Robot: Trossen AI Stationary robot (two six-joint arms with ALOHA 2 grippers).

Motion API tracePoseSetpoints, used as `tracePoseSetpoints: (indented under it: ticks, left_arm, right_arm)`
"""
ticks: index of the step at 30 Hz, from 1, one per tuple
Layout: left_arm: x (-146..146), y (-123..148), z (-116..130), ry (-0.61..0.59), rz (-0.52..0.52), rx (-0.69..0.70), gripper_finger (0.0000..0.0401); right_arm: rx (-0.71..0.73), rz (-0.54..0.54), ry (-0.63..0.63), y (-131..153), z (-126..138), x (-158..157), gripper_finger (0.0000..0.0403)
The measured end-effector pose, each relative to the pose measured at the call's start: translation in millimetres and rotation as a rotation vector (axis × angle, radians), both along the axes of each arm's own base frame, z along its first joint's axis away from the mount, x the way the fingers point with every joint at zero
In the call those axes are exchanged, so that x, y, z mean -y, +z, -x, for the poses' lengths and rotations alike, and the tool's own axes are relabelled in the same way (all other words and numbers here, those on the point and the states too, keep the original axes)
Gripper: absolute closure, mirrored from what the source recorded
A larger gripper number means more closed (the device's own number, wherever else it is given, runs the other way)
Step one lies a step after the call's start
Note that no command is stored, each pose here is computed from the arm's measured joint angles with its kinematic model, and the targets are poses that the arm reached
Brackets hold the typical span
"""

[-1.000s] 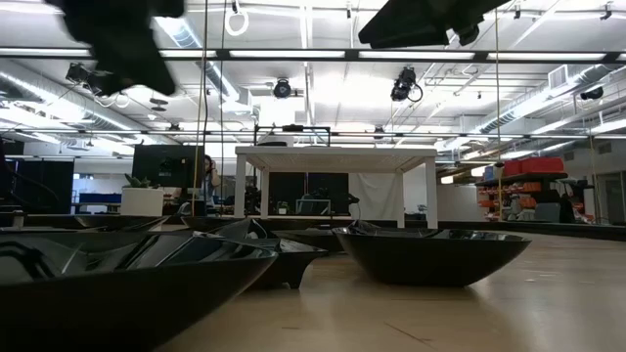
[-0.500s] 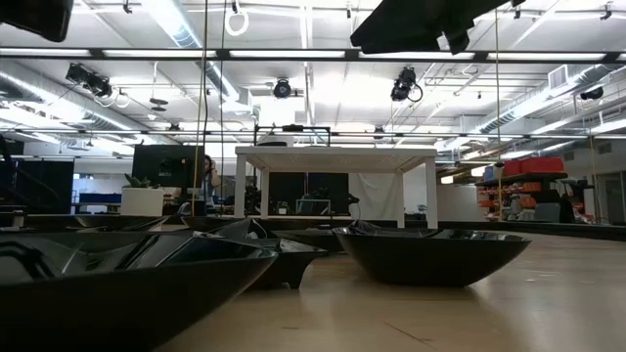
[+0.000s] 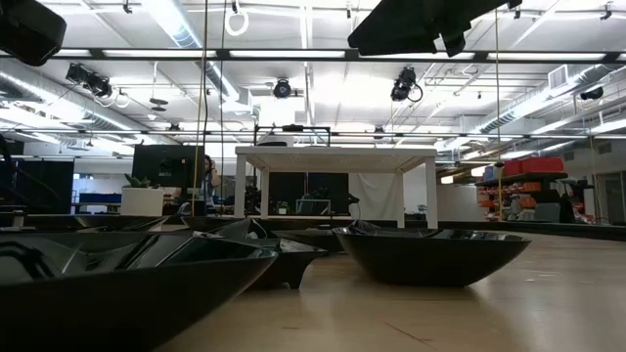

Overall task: Pick & Place Mini shaped plates
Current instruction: Stack the black leaf-shaped plate on top of the other black leaf-shaped plate on the shelf

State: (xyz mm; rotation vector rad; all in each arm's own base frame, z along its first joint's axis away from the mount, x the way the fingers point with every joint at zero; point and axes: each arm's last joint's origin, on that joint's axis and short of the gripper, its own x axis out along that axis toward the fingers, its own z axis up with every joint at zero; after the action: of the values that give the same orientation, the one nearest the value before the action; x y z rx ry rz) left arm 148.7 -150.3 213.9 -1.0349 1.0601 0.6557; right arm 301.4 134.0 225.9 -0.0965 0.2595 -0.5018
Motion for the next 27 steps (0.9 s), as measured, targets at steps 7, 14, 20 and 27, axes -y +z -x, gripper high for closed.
tracePoseSetpoints:
  ticks: [7, 14, 20, 27]
  left_arm:
    - [1, -6, 4, 0.021, 0.054, -0.129, 0.0207]
    - [6, -13, 10, -0.269, 0.032, -0.265, 0.0225]
    - [12, -23, 10, -0.559, -0.085, -0.265, 0.0229]
    - [15, -34, 6, -0.721, -0.210, -0.271, 0.0229]
  right_arm:
    - [0.000, 0.000, 0.000, 0, 0, 0, 0.0263]
    - [0.000, 0.000, 0.000, 0, 0, 0, 0.0263]
    - [0.003, -0.003, 0.000, 0, 0, 0, 0.0263]
    - [0.010, -0.012, -0.002, 0, 0, 0, 0.0263]
